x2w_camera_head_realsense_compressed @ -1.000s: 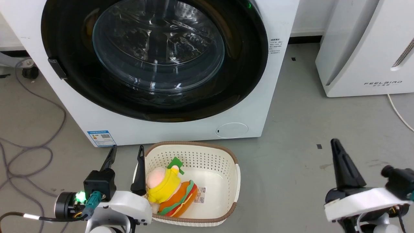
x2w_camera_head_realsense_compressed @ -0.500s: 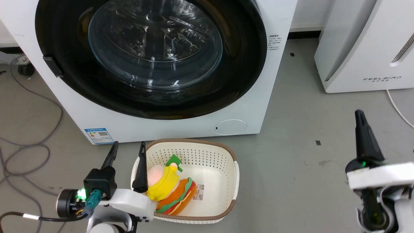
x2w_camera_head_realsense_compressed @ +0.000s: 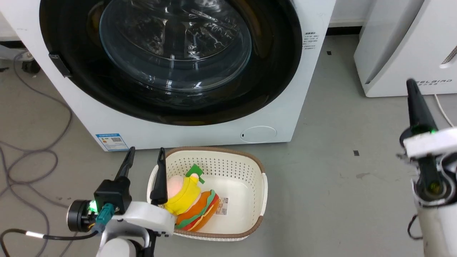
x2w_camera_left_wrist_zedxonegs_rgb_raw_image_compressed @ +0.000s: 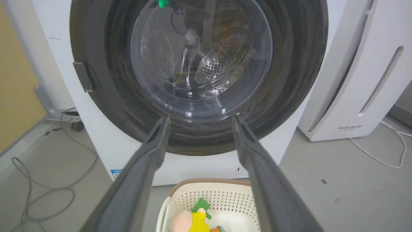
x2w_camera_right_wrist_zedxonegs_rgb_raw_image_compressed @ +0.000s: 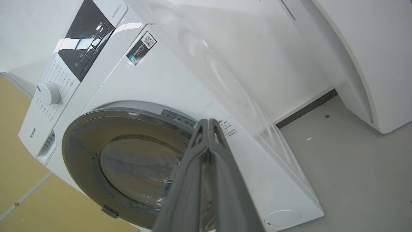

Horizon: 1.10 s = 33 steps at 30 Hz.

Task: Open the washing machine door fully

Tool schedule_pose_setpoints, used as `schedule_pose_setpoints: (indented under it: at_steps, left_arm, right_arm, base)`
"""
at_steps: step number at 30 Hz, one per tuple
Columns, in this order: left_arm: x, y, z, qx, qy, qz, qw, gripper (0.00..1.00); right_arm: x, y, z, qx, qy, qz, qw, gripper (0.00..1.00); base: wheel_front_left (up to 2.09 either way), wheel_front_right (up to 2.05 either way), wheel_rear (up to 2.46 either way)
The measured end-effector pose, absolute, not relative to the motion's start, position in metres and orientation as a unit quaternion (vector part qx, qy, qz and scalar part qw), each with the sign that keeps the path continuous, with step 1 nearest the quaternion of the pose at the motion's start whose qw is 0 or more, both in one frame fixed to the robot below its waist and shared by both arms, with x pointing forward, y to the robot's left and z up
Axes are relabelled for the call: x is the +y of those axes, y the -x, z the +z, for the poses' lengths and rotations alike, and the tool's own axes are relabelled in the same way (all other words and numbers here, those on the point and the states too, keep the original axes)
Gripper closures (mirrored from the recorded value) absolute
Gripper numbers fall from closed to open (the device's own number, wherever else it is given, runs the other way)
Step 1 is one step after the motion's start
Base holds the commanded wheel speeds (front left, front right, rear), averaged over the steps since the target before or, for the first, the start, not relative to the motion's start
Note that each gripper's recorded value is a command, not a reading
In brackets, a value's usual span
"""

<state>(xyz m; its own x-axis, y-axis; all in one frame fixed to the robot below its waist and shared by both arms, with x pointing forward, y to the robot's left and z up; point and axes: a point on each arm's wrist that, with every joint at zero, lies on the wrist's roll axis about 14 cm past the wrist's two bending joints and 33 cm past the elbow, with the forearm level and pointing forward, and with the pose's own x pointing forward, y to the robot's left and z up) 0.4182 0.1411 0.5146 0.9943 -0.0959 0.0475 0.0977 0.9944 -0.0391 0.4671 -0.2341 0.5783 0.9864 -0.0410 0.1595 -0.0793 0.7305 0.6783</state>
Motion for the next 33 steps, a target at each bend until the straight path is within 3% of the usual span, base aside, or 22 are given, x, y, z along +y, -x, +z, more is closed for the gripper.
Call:
schedule_pose_setpoints:
  at_steps: [14,33]
  left_arm:
    - [0.14,-0.429,0.514,-0.031,0.034,-0.047,0.998,0.0]
    - [0.132,-0.456,0.501,-0.035,0.051,-0.053,0.997,0.0]
  right_arm:
    - [-0.224,-0.535,0.603,-0.033,-0.386,0.052,0.92,1.0]
    - [-0.15,-0.612,0.625,0.094,-0.339,0.16,0.922,1.0]
  base:
    - [0.0,0.0,0.0]
    - [0.0,0.0,0.0]
